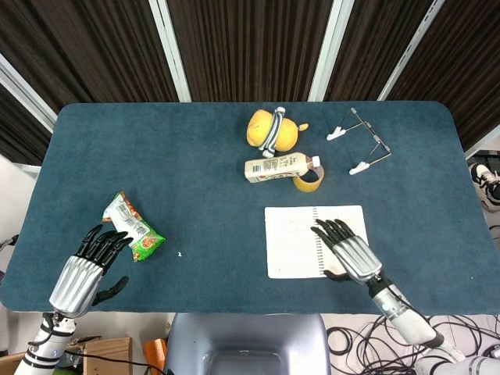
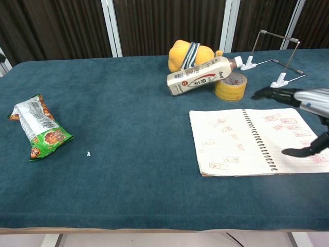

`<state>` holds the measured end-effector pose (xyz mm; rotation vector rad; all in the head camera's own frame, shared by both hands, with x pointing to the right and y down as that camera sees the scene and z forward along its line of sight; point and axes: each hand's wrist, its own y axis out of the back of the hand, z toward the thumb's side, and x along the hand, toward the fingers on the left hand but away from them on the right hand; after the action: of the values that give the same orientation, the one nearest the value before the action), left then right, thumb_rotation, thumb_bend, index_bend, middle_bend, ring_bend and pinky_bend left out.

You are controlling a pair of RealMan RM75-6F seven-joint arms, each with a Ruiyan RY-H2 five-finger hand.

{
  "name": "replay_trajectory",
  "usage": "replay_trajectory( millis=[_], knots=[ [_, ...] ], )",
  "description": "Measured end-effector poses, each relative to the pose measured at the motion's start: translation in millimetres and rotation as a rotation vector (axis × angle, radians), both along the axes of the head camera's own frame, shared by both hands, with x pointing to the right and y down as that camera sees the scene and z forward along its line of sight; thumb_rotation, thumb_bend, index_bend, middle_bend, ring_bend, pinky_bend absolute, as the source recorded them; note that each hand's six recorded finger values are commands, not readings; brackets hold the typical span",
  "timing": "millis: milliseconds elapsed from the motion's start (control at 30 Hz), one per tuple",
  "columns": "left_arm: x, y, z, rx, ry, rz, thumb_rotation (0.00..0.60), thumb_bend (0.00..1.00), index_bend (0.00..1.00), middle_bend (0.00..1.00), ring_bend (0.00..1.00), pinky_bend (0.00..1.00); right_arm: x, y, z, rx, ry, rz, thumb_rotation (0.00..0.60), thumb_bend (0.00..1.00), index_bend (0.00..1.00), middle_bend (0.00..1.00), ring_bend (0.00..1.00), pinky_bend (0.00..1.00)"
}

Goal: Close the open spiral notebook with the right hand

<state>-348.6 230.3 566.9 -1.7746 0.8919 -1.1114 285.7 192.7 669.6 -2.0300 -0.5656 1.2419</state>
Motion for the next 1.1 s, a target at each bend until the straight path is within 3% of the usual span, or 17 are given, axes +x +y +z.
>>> replay_trajectory(
  millis=[167, 300, 600, 1100],
  knots=[
    [-15.4, 15.0, 8.7, -0.106, -0.055, -0.048, 0.6, 0.26, 0.22, 0.18, 0.14, 0.09, 25.3, 6.5, 11.7, 0.017, 0.088, -0.023, 0.6, 0.16, 0.11, 0.01, 0.0, 0.08],
    [-13.7, 17.5, 10.0, -0.104, -0.043, -0.051, 0.6, 0.26, 0.22, 0.17, 0.14, 0.09, 40.3, 11.4, 18.4, 0.039, 0.125, -0.015, 0.6, 0.16, 0.12, 0.01, 0.0, 0.08],
    [-8.3, 15.2, 13.6, -0.105, -0.031, -0.04, 0.6, 0.26, 0.21, 0.17, 0.14, 0.09, 40.9, 32.5, 38.3, -0.027, 0.095, 0.012, 0.6, 0.15, 0.12, 0.01, 0.0, 0.08],
    [-9.3, 14.4, 16.2, -0.105, -0.017, -0.043, 0.6, 0.26, 0.2, 0.16, 0.13, 0.09, 44.1, 25.8, 50.7, -0.008, 0.136, -0.001, 0.6, 0.15, 0.12, 0.01, 0.0, 0.08]
  ],
)
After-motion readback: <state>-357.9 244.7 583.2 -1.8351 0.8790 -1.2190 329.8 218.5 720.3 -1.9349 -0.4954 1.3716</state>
